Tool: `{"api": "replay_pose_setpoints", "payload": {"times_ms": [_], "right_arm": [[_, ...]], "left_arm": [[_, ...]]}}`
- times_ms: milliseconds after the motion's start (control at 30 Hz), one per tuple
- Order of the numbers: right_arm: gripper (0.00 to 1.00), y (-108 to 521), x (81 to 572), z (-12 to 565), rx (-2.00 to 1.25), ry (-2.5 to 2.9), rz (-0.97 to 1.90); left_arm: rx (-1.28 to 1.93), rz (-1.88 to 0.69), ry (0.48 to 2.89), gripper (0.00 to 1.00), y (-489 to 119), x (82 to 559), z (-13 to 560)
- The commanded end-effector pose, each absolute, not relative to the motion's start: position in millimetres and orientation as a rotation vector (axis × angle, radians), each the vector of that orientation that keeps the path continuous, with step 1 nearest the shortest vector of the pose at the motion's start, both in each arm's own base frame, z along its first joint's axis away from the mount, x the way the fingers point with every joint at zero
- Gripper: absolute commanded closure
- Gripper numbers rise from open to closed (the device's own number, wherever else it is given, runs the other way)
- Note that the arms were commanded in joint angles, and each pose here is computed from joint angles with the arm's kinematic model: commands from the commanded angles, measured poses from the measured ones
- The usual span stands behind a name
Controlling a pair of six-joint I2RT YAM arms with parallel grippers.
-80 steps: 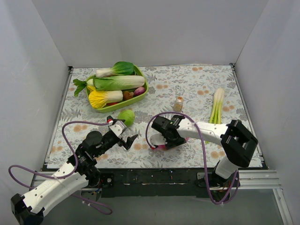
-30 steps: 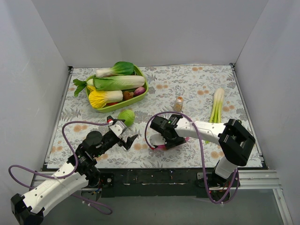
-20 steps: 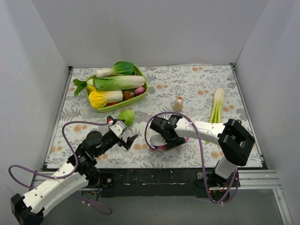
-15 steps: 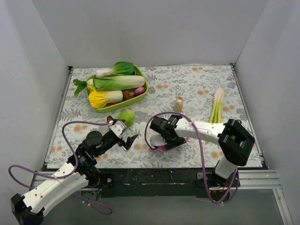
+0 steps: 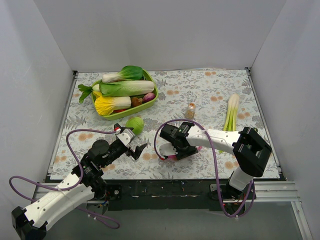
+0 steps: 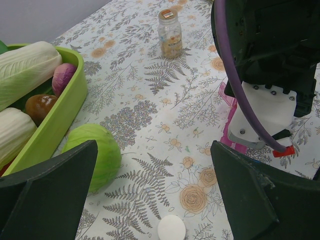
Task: Sort the pills into containers
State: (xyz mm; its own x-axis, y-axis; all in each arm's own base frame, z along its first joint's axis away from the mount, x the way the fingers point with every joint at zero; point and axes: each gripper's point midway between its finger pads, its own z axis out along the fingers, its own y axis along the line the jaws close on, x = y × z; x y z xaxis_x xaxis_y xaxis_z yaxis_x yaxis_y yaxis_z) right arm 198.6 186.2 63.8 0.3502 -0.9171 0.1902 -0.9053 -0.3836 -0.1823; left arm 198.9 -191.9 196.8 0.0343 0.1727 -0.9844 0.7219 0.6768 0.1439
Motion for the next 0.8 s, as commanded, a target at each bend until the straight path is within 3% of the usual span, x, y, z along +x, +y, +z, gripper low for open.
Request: {"api": "replay_pose_setpoints", "payload": {"times_ms": [0, 767], "right_arm": [[0.99, 187.1, 196.3, 68.2, -2.554, 1.723, -0.393], [0.99, 183.5, 201.4, 69.9, -2.436, 1.805, -0.265]], "left_arm": [[0.786, -0.492, 1.502, 0.02, -192.3, 199.0, 195.6], [0.786, -0.492, 1.506, 0.02, -192.3, 199.0, 194.8]]}}
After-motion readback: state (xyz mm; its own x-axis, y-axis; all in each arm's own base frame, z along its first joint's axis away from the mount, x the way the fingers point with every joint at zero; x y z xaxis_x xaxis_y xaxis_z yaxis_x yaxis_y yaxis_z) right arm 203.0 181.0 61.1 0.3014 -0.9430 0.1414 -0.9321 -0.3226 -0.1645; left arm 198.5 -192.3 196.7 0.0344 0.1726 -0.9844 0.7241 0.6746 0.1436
